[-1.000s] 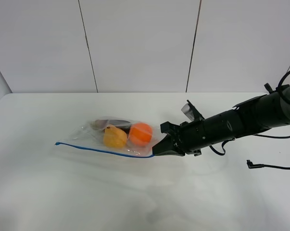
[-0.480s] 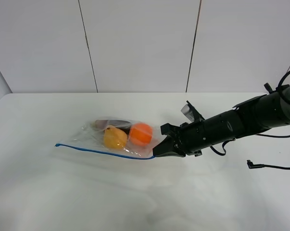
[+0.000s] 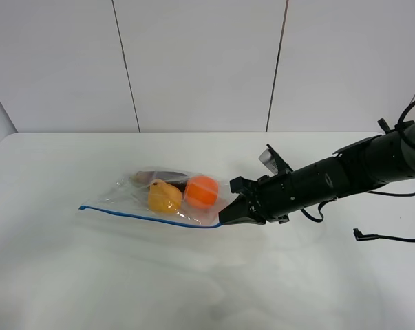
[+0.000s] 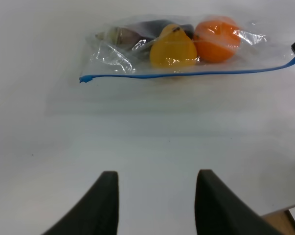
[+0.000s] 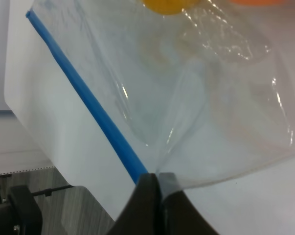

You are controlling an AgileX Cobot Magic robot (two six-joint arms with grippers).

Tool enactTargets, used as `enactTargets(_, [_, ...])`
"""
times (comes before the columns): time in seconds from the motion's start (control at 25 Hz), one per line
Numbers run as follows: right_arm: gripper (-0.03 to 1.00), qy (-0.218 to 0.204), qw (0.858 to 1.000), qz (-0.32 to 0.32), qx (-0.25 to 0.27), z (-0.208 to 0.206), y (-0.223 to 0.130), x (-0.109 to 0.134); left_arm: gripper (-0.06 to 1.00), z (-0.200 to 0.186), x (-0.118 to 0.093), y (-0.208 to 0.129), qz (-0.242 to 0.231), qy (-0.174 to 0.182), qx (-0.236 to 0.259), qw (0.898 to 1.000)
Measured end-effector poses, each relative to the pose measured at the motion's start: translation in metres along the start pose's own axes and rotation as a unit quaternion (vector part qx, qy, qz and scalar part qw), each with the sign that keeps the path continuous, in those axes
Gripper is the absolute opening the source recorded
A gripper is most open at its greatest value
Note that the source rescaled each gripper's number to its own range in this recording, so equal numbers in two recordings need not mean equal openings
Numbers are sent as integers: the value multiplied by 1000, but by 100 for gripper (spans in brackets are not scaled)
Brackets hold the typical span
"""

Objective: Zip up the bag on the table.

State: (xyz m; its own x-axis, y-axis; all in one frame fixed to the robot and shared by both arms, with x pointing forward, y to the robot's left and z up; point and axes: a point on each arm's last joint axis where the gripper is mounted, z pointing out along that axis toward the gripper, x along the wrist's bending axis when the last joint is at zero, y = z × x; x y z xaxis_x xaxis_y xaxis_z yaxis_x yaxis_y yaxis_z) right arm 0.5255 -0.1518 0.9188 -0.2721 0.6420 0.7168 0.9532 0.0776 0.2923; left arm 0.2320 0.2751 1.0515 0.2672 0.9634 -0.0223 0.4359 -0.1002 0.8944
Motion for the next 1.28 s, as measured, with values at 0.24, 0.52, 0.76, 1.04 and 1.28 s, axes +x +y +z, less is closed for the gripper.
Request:
enactTargets(0.24, [0, 0, 1000, 0, 0, 0, 0, 0, 67, 0, 0, 0, 0, 0, -1, 1000])
enactTargets(0.52, [15, 3, 1000, 0, 2, 0, 0, 1, 67, 0, 0, 0, 0, 0, -2, 1000])
enactTargets(0.76, [61, 6, 1000, -1, 5, 0, -1, 1, 67, 0, 0, 0, 0, 1, -2, 1000])
enactTargets(1.04, [77, 7, 1000, -1, 5, 0, -1, 1, 67, 0, 0, 0, 0, 1, -2, 1000])
enactTargets(1.28, [98, 8, 1000, -10, 6, 0, -1, 1, 67, 0, 0, 0, 0, 1, -2, 1000])
